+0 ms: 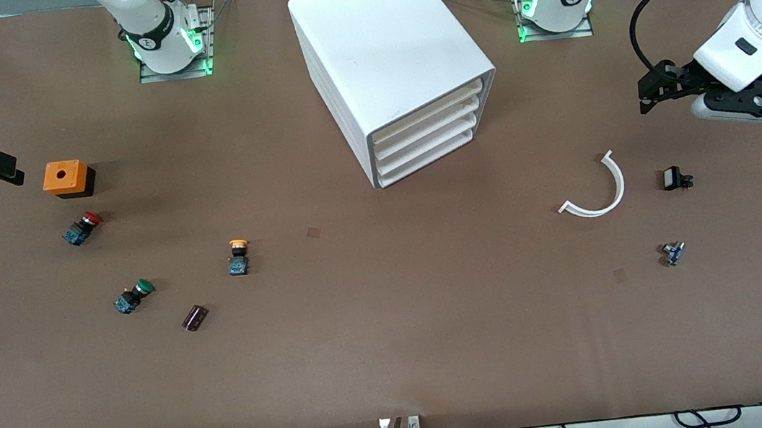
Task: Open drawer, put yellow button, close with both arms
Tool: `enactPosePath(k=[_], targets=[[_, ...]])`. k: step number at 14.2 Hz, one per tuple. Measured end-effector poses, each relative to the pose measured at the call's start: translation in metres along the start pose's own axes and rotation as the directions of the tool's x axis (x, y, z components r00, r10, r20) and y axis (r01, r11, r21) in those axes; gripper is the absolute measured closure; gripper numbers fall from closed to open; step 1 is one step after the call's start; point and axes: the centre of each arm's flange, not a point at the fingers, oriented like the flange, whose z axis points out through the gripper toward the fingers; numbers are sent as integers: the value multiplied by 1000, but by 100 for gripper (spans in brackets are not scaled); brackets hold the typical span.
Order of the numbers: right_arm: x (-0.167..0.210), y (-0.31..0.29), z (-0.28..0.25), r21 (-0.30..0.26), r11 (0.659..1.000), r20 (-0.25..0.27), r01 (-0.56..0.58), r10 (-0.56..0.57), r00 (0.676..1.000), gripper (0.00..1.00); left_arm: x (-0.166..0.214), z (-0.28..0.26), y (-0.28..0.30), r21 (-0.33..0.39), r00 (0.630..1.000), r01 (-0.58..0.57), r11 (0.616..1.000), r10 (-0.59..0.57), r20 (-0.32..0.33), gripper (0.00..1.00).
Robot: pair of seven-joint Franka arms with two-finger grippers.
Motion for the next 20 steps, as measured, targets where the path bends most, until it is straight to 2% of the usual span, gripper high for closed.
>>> enactPosePath(k=[7,12,15,17,19,20], targets=[[2,-16,4,4,1000,8,27,-28,1000,0,0,0,0,0,1000,0,1000,0,0,0],[27,-60,41,3,995,25,102,-103,994,0,1,-13,17,-6,1000,-29,1000,29,-5,0],[42,-96,73,1,987,51,160,-160,986,0,0,-2,49,-119,996,-57,991,65,66,0],[52,-122,98,-1,980,57,199,-198,978,0,0,25,71,-208,977,-68,976,107,183,0],[61,-148,123,-3,972,57,237,-236,970,0,8,62,97,-345,947,-48,937,152,281,0],[64,-160,135,-4,968,59,253,-252,966,0,14,80,106,-404,936,-26,914,164,310,0]])
